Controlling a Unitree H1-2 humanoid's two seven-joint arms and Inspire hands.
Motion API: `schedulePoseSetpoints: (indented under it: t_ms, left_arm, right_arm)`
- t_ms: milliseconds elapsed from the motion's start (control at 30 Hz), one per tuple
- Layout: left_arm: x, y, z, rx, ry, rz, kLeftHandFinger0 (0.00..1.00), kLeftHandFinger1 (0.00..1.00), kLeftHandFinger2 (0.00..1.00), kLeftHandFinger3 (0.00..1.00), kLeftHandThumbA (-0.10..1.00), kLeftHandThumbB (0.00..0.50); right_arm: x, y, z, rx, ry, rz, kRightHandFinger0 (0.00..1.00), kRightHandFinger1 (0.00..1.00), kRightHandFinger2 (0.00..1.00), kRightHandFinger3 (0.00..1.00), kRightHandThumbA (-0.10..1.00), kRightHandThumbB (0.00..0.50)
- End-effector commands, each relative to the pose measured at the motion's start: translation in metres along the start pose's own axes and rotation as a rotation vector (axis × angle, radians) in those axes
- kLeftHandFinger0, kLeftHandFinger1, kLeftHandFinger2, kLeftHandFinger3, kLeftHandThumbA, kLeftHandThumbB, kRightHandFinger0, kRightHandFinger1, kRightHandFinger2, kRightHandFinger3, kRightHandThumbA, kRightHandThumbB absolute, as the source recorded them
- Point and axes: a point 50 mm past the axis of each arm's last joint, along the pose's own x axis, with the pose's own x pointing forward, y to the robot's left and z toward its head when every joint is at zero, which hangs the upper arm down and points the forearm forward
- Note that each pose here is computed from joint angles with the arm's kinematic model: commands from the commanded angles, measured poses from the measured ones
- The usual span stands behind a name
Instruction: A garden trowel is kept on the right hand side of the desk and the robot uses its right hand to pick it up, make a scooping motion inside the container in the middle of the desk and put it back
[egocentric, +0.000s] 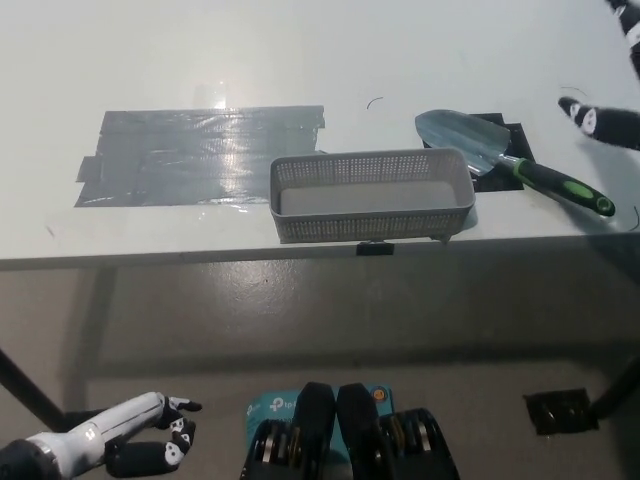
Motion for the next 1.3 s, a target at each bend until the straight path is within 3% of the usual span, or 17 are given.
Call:
schedulePoseSetpoints:
  t_ms: [0,167,300,633,867,1000,1133,1200,1267]
  left_arm:
    - [-0.006,0.010,0.007,0.028,0.026,0.000,1.00,0.94,1.00,1.00,1.00,0.039]
    - [-0.006,0.013,0.010,0.030,0.039,0.002,1.00,0.95,1.00,1.00,1.00,0.054]
    - [-0.006,0.013,0.012,0.028,0.038,0.004,1.00,0.94,1.00,1.00,1.00,0.047]
    - [-0.007,0.015,0.014,0.037,0.058,0.003,1.00,0.93,1.00,1.00,1.00,0.054]
    - [-0.008,0.020,0.019,0.059,0.051,-0.001,1.00,0.94,1.00,1.00,1.00,0.032]
    - [-0.007,0.020,0.020,0.051,0.044,-0.001,1.00,0.93,1.00,1.00,1.00,0.007]
    - [-0.009,0.021,0.020,0.046,0.049,0.004,1.00,0.93,1.00,1.00,1.00,0.016]
    - [-0.009,0.021,0.020,0.047,0.050,0.004,0.98,0.92,0.99,1.00,1.00,0.013]
    - [-0.009,0.023,0.021,0.049,0.049,0.009,0.98,0.92,0.99,1.00,1.00,0.035]
  right_arm:
    - [0.018,-0.005,0.009,-0.117,-0.005,-0.064,1.00,1.00,1.00,1.00,0.77,0.444]
    - [0.032,0.011,0.004,-0.152,0.050,-0.009,1.00,1.00,1.00,1.00,0.83,0.490]
    - [0.046,0.019,-0.002,-0.155,0.112,0.034,1.00,1.00,1.00,1.00,1.00,0.500]
    - [0.055,0.027,-0.043,-0.204,0.261,0.157,1.00,1.00,1.00,1.00,0.99,0.500]
    - [0.054,0.030,-0.070,-0.213,0.381,0.256,1.00,1.00,1.00,1.00,0.94,0.499]
    - [0.049,0.044,-0.076,-0.188,0.372,0.290,1.00,1.00,1.00,1.00,0.91,0.465]
    - [0.047,0.059,-0.074,-0.178,0.367,0.344,1.00,1.00,1.00,1.00,0.88,0.458]
    - [0.046,0.068,-0.072,-0.156,0.372,0.376,1.00,1.00,1.00,1.00,0.81,0.417]
    - [0.047,0.069,-0.073,-0.142,0.366,0.374,1.00,1.00,1.00,1.00,0.79,0.408]
